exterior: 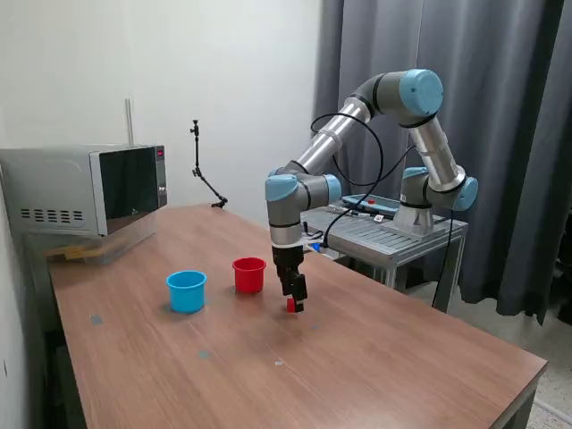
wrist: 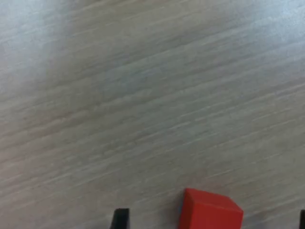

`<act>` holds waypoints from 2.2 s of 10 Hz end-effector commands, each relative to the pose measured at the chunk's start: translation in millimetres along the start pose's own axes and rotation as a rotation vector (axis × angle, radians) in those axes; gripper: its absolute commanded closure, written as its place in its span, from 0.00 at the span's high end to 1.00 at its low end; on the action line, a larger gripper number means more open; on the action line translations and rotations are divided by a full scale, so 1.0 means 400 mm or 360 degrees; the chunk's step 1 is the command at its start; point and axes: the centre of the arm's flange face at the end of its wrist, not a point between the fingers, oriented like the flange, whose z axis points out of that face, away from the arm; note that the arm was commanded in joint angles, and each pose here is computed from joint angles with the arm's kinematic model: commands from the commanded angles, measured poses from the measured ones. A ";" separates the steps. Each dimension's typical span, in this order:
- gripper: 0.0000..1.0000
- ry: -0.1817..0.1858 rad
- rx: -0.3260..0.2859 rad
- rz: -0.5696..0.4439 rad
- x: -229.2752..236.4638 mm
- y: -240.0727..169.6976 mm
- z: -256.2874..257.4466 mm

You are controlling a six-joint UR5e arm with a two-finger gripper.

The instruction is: Place red objects in the red bin, and blue objects in the blue bin.

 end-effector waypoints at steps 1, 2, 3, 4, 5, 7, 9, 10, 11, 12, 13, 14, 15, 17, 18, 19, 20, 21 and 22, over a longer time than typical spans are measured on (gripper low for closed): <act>1.00 0.0000 0.0000 -0.0001 0.002 -0.001 0.000; 1.00 -0.0002 0.0008 -0.0005 0.006 -0.006 0.004; 1.00 0.0000 0.0006 -0.0003 0.006 -0.006 0.002; 1.00 -0.0003 0.0010 0.0000 0.006 -0.007 0.002; 1.00 -0.0002 0.0013 -0.0002 0.008 -0.009 0.004; 1.00 -0.0004 0.0012 -0.0021 0.030 -0.020 0.003; 1.00 -0.0003 0.0009 -0.0010 0.030 -0.019 0.002; 1.00 -0.0005 0.0006 -0.0010 0.030 -0.018 0.001; 1.00 -0.0005 0.0006 -0.0010 0.030 -0.018 0.001; 1.00 -0.0007 0.0006 -0.0007 0.030 -0.018 0.001; 1.00 -0.0008 0.0008 0.0007 0.031 -0.020 0.003; 1.00 -0.0008 0.0008 0.0008 0.031 -0.020 0.003; 1.00 -0.0008 0.0008 0.0008 0.031 -0.020 0.003; 1.00 -0.0008 0.0008 0.0008 0.031 -0.020 0.003; 1.00 -0.0008 0.0008 0.0008 0.031 -0.020 0.003; 1.00 -0.0011 0.0009 -0.0014 0.052 -0.032 0.005; 1.00 -0.0012 0.0009 -0.0024 0.062 -0.037 0.006; 1.00 -0.0014 0.0014 -0.0023 0.061 -0.039 0.009; 1.00 -0.0014 0.0014 -0.0023 0.063 -0.041 0.011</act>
